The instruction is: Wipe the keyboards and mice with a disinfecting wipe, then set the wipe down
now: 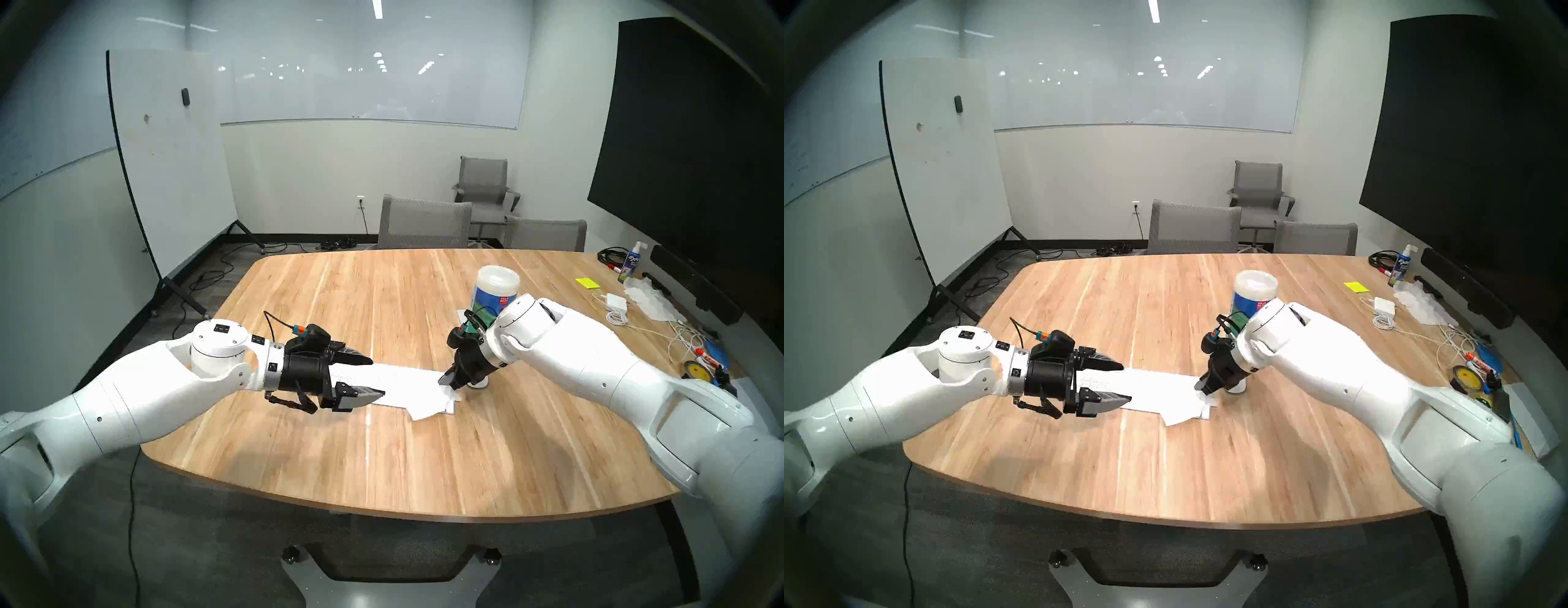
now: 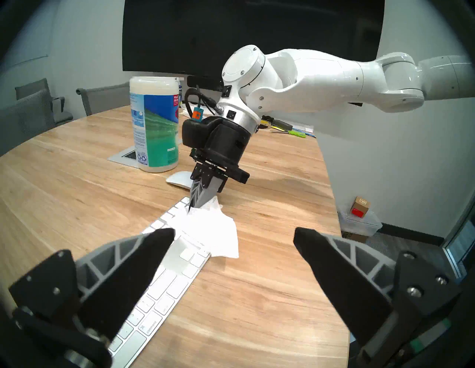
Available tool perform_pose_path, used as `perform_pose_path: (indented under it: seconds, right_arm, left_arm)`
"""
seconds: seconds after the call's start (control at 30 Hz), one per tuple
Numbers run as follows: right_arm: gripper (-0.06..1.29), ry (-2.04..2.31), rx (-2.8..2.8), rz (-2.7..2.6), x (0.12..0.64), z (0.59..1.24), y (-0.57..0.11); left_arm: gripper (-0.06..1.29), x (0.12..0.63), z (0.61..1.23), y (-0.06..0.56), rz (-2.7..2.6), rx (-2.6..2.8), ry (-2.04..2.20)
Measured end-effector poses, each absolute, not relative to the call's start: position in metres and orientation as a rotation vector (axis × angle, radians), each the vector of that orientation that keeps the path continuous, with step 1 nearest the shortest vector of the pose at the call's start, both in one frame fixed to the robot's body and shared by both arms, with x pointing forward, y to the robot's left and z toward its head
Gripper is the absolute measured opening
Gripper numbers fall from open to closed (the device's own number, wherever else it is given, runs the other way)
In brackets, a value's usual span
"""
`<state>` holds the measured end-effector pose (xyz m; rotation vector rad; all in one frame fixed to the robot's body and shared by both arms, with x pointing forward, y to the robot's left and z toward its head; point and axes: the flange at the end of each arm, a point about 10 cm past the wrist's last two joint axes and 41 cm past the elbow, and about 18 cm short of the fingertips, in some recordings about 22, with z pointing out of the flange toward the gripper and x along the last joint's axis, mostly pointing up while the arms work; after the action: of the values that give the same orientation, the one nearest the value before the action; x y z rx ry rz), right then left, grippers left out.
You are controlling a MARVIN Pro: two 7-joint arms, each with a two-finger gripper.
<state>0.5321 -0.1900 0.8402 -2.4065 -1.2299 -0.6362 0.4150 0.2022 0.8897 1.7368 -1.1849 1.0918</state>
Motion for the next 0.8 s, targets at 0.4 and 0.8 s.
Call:
perform_pose_path:
  seconds: [0.4, 0.8]
  right_arm:
    - [-0.03, -1.227, -2.43, -0.659, 0.547, 0.846, -0.219]
    - [-0.03, -1.334, -2.362, -0.607, 0.534, 0.855, -0.247]
  left_arm:
    - [1.27, 0.415, 0.89, 0.202, 1.092, 1.737, -1.185]
    - [1.27, 0.415, 0.89, 0.202, 1.092, 1.737, -1.185]
